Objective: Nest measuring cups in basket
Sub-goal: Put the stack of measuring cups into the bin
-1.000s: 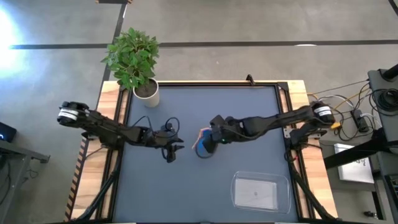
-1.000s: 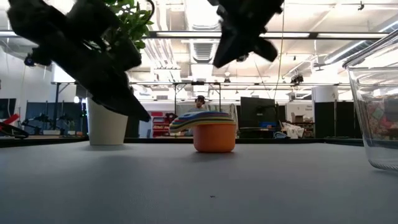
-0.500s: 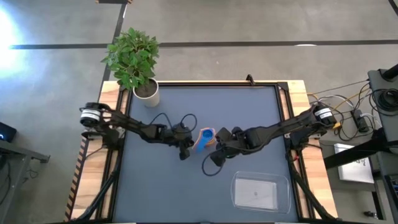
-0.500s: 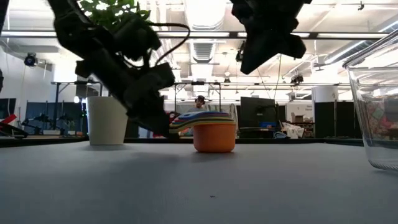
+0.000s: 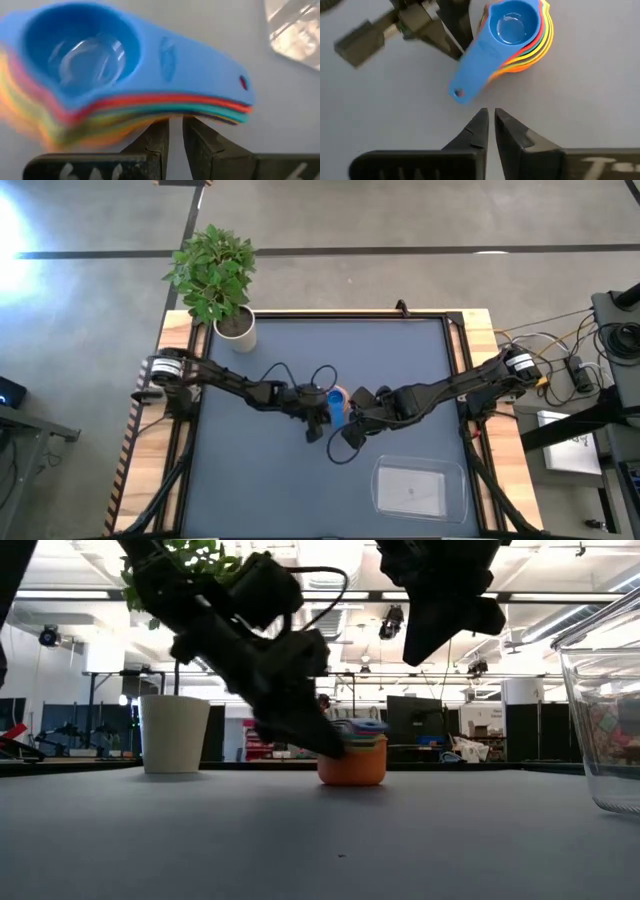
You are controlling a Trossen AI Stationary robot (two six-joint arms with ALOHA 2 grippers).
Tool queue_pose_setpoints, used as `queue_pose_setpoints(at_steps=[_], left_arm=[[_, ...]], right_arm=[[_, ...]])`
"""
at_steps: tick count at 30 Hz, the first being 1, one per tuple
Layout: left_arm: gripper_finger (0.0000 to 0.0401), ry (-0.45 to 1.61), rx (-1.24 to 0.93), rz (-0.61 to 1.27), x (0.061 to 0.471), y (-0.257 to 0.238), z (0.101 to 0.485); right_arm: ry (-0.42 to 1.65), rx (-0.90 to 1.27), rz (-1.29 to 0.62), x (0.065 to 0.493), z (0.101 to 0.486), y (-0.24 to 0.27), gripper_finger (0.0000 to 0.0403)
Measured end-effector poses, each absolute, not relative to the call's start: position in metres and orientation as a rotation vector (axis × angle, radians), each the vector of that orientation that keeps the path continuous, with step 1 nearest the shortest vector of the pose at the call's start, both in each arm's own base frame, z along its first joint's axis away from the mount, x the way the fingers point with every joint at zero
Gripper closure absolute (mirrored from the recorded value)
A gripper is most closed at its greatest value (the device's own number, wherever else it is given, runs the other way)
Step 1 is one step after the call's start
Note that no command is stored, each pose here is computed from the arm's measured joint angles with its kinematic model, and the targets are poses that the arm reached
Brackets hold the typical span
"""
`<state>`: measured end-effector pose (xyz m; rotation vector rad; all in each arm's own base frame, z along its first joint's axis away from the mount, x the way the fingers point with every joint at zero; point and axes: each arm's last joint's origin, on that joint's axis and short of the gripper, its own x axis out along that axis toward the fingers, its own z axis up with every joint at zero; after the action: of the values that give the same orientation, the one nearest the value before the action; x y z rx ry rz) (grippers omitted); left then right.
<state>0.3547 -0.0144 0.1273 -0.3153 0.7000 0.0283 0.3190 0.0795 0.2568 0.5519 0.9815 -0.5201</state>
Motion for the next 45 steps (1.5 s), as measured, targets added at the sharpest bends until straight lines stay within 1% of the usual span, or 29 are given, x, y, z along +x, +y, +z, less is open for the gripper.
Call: queue_pose_setpoints(at_steps=[2,5,9,12,17,19,22,24,27,31,33,37,42,45], left_arm=[[0.0365,0.693,-0.321,0.006,0.365,-0.016,0.127],[0.0365,0.687,-0.321,-0.006,0.379,-0.019,0.125],[0.0365,0.674,-0.329,-0.04,0.39,-0.021,0.127],[0.0365,0.679,-0.324,-0.051,0.388,-0.021,0.128],[0.0365,0.67,-0.312,-0.064,0.368,-0.023,0.136],[0.0365,0.667,-0.309,-0.071,0.354,-0.025,0.139],[0.0365,0.606,-0.322,-0.082,0.325,-0.025,0.145],[0.0365,0.517,-0.342,-0.093,0.305,-0.024,0.152],[0.0365,0.41,-0.356,-0.093,0.276,-0.024,0.157],[0.0365,0.321,-0.353,-0.103,0.247,-0.027,0.16],[0.0365,0.315,-0.353,-0.094,0.236,-0.028,0.16],[0.0365,0.293,-0.35,-0.085,0.225,-0.028,0.161],[0.0365,0.285,-0.341,-0.083,0.223,-0.028,0.162],[0.0365,0.293,-0.337,-0.082,0.224,-0.028,0.161]], right_arm=[[0.987,0.556,-0.516,0.319,0.257,0.08,0.0367],[0.991,0.542,-0.518,0.318,0.256,0.079,0.0324],[0.978,0.554,-0.543,0.318,0.257,0.078,0.0245],[0.976,0.567,-0.566,0.318,0.256,0.077,0.0186],[0.986,0.58,-0.576,0.319,0.254,0.076,0.0104],[0.993,0.576,-0.573,0.321,0.25,0.076,0.0077],[1.025,0.55,-0.575,0.325,0.243,0.075,0.0046],[1.046,0.54,-0.575,0.328,0.236,0.074,0.0036],[1.094,0.537,-0.569,0.335,0.223,0.069,0.0033],[1.124,0.532,-0.572,0.343,0.211,0.059,0.0033],[1.129,0.538,-0.564,0.347,0.207,0.053,0.0033],[1.127,0.556,-0.538,0.356,0.2,0.044,0.0033],[1.127,0.559,-0.533,0.36,0.197,0.034,0.0033],[1.142,0.555,-0.545,0.359,0.194,0.031,0.0039]])
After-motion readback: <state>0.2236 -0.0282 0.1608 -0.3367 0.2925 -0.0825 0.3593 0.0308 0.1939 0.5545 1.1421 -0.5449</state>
